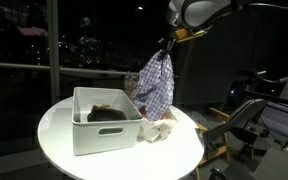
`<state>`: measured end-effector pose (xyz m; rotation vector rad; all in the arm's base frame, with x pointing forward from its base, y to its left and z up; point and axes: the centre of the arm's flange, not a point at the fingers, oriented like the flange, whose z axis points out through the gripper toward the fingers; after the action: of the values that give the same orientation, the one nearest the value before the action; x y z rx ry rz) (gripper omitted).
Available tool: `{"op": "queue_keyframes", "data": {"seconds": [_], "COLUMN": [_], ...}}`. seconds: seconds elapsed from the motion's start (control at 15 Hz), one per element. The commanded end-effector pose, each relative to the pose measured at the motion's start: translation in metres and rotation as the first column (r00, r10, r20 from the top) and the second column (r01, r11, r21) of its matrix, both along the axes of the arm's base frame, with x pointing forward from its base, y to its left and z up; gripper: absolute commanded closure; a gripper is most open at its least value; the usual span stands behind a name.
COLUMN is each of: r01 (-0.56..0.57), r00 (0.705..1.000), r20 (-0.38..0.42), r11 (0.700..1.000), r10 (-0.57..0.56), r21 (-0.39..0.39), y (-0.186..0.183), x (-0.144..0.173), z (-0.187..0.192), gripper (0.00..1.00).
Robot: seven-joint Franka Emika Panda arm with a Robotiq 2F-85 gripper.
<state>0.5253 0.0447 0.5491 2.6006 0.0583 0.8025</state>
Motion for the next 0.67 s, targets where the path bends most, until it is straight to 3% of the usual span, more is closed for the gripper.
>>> {"op": "queue_keyframes", "data": {"seconds": [0.0,0.4,0.6], "r01": [-0.102,-0.251,-0.288], "r00": [0.990,0.965,0.943], "r20": [0.088,-0.109,-0.202], "r11": [0.992,0.960,0.954], "r10": [0.108,0.238,0.266], "r21": [-0.068,-0.127,-0.086], "y": [0.006,0.001,-0.001], "x": [0.010,-0.008,-0.004], "z": [-0.037,-0.089,-0.111], "gripper": [0.97,0.98,0.97]}}
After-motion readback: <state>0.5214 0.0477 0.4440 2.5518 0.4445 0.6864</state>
